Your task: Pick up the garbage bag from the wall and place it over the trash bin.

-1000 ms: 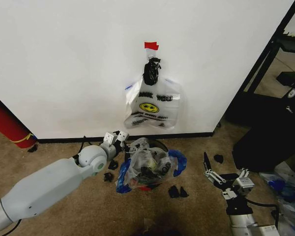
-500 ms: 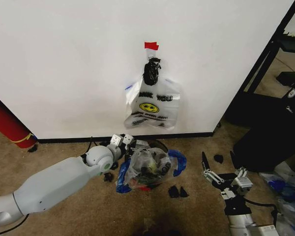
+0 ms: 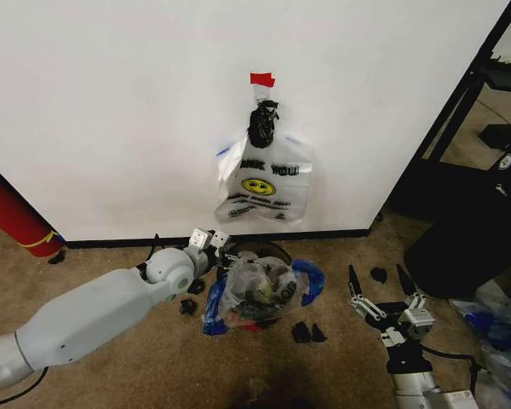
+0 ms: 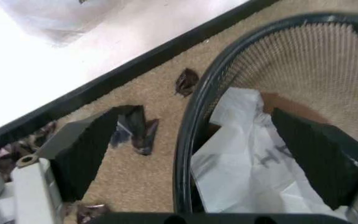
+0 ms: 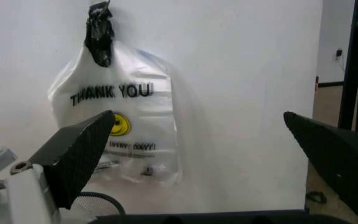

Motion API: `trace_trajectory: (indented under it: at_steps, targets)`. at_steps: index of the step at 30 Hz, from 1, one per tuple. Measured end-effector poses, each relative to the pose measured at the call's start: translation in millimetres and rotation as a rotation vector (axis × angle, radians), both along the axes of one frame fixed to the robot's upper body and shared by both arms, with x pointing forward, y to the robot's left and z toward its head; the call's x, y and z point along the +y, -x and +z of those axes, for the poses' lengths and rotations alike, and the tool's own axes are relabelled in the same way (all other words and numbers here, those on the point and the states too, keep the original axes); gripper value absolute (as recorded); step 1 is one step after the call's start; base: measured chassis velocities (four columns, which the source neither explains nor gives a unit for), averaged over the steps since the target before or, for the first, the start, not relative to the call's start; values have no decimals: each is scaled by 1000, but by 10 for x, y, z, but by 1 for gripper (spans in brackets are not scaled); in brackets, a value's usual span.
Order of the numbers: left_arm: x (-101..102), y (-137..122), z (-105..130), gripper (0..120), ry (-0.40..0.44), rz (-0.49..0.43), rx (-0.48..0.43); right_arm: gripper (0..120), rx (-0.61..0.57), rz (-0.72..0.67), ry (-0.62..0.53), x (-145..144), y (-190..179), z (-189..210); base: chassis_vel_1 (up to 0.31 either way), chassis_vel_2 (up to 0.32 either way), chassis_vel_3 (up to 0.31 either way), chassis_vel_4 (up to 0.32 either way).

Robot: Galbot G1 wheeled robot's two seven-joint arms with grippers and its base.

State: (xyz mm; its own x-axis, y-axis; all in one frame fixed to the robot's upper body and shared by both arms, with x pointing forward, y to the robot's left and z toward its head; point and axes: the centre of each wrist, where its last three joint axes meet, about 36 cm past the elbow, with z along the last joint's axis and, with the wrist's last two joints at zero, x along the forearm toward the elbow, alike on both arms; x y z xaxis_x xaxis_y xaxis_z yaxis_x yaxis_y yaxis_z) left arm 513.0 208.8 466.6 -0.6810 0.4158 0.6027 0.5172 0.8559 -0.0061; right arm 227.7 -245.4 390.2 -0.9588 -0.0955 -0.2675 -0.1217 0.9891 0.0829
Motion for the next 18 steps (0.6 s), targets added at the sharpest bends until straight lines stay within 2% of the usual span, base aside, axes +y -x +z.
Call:
trace_trajectory:
  at_steps: [5,8,9,15,16,18]
  targets:
    - [10,-59,82,93,30,17,18,100,0,2,1,9,-5,2,0,0,0,0]
    - [25,-105,85,80,47,33,36,100,0,3,1,15,-3,11,0,0,0,0]
    - [25,-105,85,80,47,33,36,100,0,3,1,15,-3,11,0,0,0,0]
    - [45,-175,34,53,57,48,89,100,-4,2,-1,13,-12,55,0,0,0,0]
    - [45,-175,34,53,57,48,89,100,-4,2,-1,13,-12,55,0,0,0,0]
    - [49,-195,13,46,56,51,105,100,-6,0,-1,11,-15,74,0,0,0,0]
